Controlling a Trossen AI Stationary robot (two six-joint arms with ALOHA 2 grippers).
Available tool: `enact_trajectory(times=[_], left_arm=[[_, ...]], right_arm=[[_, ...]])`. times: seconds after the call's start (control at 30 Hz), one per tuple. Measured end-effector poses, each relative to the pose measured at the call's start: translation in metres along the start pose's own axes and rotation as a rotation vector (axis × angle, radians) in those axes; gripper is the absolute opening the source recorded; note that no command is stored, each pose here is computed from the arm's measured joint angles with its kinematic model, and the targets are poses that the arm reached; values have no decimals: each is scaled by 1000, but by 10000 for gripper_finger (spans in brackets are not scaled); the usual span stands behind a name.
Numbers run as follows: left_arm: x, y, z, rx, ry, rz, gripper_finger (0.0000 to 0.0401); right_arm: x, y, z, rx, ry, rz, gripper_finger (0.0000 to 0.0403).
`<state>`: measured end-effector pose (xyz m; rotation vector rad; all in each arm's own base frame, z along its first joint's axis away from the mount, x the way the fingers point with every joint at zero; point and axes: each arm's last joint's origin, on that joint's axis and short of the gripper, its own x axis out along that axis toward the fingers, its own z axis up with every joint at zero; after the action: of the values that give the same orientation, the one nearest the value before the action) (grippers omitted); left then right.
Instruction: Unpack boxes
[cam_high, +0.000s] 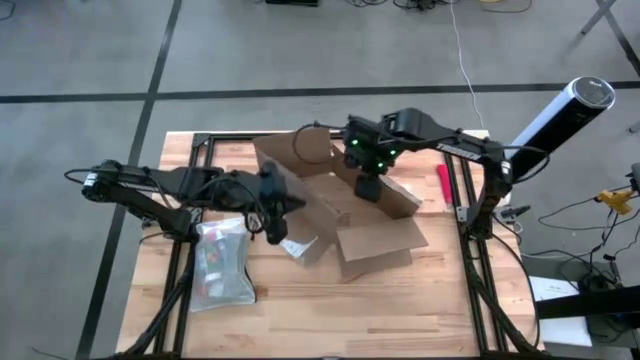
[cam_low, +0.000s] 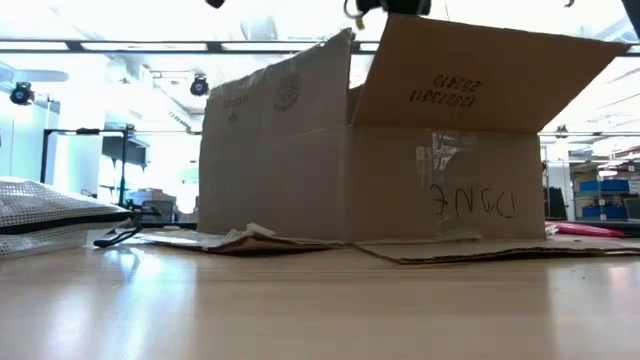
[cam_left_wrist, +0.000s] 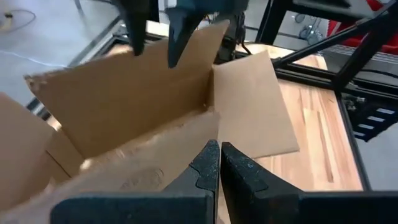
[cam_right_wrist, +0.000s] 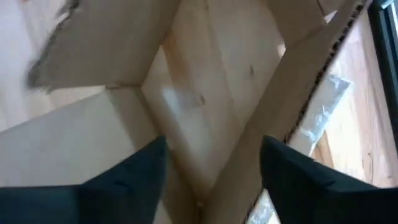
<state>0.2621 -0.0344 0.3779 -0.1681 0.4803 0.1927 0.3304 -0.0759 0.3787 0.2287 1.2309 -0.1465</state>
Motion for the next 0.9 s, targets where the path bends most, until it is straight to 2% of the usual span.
enact_trajectory(times=[0.17,0.33,0.53,0.67,0.9], left_arm=[[-1,-6,-3,-32,7,-17,0],[-2,-9,-4,-44,7,-22,0],[-2,-10,-4,-43,8,-22,0],[-2,-9,-5,-37,14,-17,0],[-2,-9,-6,-25,18,-16,0]], right_arm=[[29,-17,10,21,51,-144,297],[46,-35,15,54,104,-185,295],[11,-35,14,84,-10,-189,268],[-19,-35,10,85,-99,-250,261],[-15,-58,4,118,-34,-295,269]])
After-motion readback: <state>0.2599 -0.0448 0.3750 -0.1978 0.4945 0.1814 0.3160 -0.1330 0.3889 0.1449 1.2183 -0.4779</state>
